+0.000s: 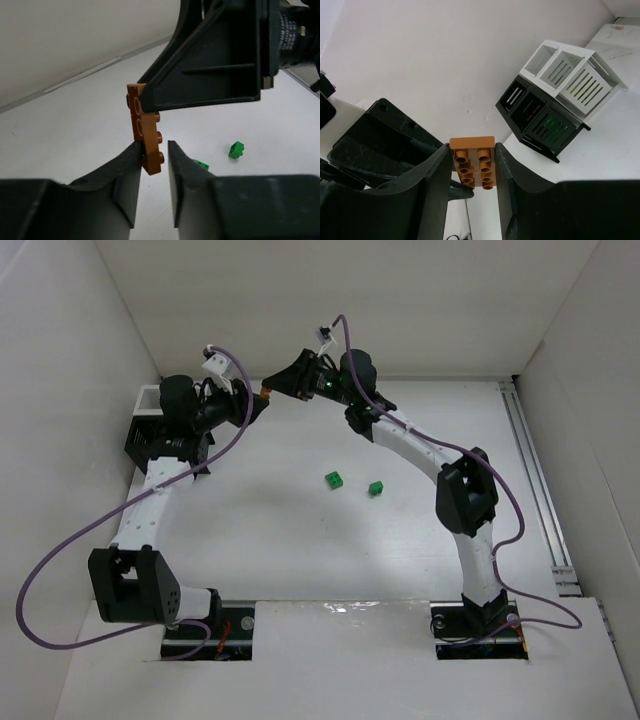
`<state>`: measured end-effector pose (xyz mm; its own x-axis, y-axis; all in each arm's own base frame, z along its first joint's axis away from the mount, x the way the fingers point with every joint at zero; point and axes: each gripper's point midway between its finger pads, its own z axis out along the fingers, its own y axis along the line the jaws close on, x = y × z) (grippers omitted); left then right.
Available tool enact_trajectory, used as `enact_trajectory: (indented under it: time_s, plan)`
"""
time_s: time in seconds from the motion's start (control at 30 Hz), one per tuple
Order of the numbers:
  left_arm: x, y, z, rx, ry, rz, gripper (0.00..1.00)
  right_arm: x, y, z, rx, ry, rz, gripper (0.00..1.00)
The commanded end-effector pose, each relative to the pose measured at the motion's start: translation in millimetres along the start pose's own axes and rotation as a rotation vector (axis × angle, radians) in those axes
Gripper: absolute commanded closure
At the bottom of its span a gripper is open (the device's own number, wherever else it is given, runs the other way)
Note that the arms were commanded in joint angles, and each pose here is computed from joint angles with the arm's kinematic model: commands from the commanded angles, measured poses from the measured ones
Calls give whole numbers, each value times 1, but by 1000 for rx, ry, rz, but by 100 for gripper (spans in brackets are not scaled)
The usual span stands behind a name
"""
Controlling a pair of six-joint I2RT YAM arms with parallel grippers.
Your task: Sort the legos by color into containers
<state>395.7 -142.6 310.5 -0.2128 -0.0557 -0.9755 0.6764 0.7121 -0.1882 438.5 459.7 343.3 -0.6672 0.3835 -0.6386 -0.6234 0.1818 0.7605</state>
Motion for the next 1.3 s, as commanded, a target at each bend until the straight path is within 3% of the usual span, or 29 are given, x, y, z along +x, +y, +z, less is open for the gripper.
enact_trajectory:
  time_s: [0.0,0.27,0.4,0.43,0.53,0.6,0.67,0.77,0.8,0.87,1.03,1.13,1.27]
  plan:
    - [-28,8,4,-72,-53,55,79,-27,56,-3,-90,-70,-102,100]
    - [-27,5,8,-75,-51,80,90,-20,63,-4,-107,-47,-102,100]
    - [-26,5,6,-85,-57,83,98,-20,63,-5,-106,-47,-120,69]
    - [-30,0,0,-84,-70,92,99,-22,62,-5,-96,-61,-119,48]
    - [-31,4,-11,-153,-83,73,100,-42,57,-18,-61,-106,-124,10]
    - [-26,14,-22,-250,-64,40,100,-59,42,-32,-30,-161,-145,3]
    - [-19,19,-38,-332,-25,29,100,-80,44,-49,-10,-213,-177,0]
    - [-12,51,-72,-510,14,17,100,-109,26,-78,51,-262,-251,0]
    - [-7,74,-100,-626,36,-13,100,-119,14,-90,84,-268,-281,0]
    - [-3,96,-129,-733,62,-23,100,-128,7,-105,128,-255,-378,0]
    - [9,139,-206,-996,165,-96,100,-118,-25,-131,200,-159,-444,0]
    - [31,159,-231,-1060,272,-181,100,-113,-38,-141,215,-131,-433,0]
    - [42,171,-233,-987,317,-265,100,-112,-43,-147,224,-123,-451,0]
